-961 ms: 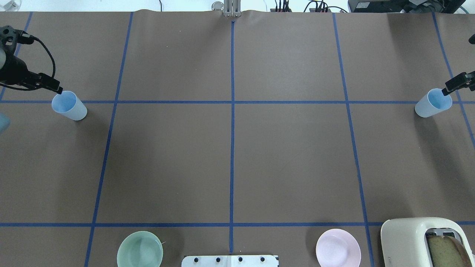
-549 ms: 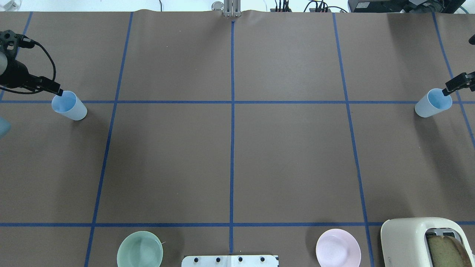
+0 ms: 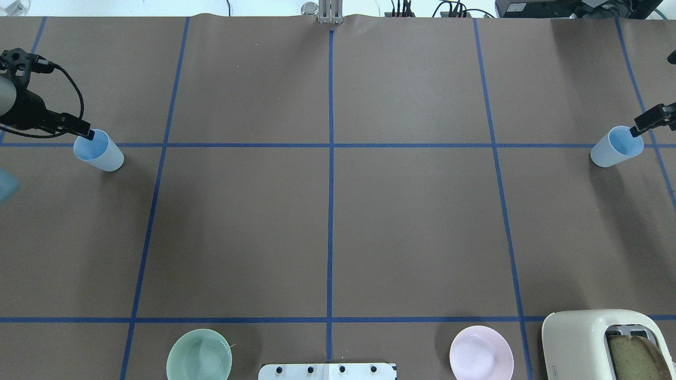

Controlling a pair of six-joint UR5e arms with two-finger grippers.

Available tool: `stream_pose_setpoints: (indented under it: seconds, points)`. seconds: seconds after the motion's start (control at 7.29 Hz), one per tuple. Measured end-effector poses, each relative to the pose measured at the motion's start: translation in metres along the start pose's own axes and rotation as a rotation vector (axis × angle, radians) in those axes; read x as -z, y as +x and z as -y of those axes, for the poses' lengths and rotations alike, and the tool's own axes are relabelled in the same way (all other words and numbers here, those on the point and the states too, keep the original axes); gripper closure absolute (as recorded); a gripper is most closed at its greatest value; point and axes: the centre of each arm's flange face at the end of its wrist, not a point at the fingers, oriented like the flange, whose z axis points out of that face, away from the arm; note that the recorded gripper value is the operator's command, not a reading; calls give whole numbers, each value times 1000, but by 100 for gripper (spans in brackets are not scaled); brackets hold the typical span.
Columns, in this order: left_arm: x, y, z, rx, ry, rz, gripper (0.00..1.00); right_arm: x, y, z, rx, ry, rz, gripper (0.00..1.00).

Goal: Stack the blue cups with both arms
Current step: 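Close the left and right grippers around the rims of the blue cups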

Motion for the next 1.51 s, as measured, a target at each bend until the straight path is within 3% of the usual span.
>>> stream_pose_setpoints:
  seconds: [0.82,1.24,1.37,1.51]
  points:
    - [-4,0,-10,-3,4,-12,10,-11,14,-15,37,47,3,0]
    - [-4,-1,-11,-2,3,-11,12,-12,15,-17,-5,49,8,1]
    - [-4,-1,-11,-2,3,-11,16,-12,14,-17,-14,49,8,17]
    - [-4,-1,-11,-2,3,-11,19,-13,14,-17,-16,49,7,27]
